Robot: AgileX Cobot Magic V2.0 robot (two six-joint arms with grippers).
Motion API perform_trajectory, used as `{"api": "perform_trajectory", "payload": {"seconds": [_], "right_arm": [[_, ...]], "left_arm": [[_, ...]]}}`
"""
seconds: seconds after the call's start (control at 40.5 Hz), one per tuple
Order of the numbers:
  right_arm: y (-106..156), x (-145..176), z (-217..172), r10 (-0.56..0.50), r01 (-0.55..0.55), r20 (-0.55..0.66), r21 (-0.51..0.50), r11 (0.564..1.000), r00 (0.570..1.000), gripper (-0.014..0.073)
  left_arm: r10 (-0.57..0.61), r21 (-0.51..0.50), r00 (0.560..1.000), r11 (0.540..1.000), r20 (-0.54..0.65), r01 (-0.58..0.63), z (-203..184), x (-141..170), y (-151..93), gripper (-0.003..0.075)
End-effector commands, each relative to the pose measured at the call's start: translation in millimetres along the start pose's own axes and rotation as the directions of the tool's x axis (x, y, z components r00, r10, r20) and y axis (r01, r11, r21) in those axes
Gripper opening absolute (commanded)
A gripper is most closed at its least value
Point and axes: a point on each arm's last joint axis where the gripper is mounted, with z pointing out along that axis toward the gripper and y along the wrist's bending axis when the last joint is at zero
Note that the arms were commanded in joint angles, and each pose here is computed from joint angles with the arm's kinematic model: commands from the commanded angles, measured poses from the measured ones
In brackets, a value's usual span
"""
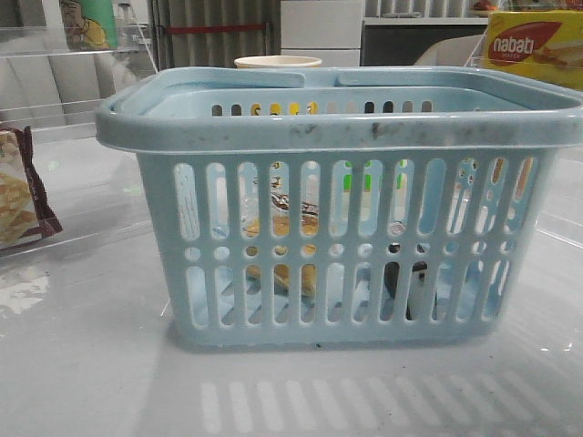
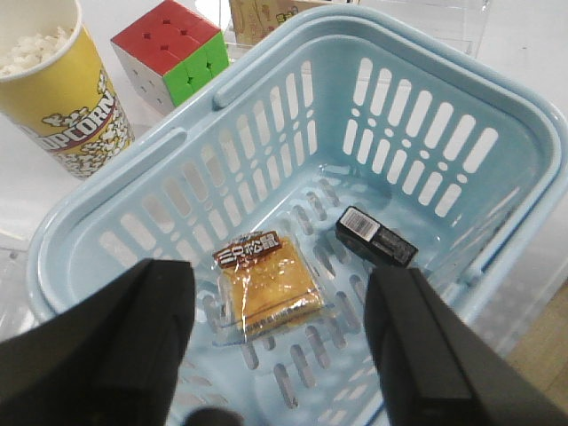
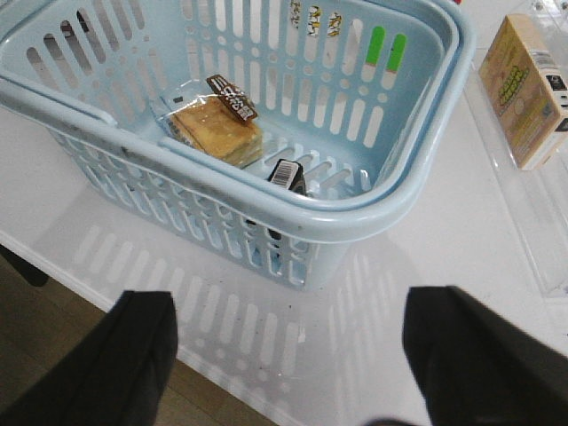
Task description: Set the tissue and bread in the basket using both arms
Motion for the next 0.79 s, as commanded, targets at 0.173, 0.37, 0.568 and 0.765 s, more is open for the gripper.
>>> {"api": "perform_trajectory", "payload": {"seconds": [0.173, 0.37, 0.568, 0.765], "right_arm": [[-0.3, -13.6, -6.1, -0.013, 0.012, 0.099, 0.004, 1.0, 0.995, 0.0623], [-0.3, -13.6, -6.1, -0.014, 0.013, 0.099, 0.005, 1.0, 0.995, 0.0623], [-3.3, -10.3, -5.9, -0.045, 0.043, 0.061, 0.039, 0.998, 0.997, 0.0622], [-4.5, -8.1, -5.8, -0.055, 0.053, 0.036, 0.051, 0.997, 0.998, 0.0622]], "left_arm": [[-0.063, 0.002, 0.989, 0.998, 0.135, 0.064, -62.5, 31.4, -10.3, 0.0476], [-0.061, 0.001, 0.988, 0.998, 0.14, 0.062, -88.3, 75.7, -17.3, 0.0475], [-0.036, -0.014, 0.985, 0.999, 0.167, 0.039, -108.5, 116.4, -22.9, 0.0475], [0.008, -0.032, 0.982, 0.999, 0.191, -0.002, -117.9, 135.1, -25.0, 0.0475]]}}
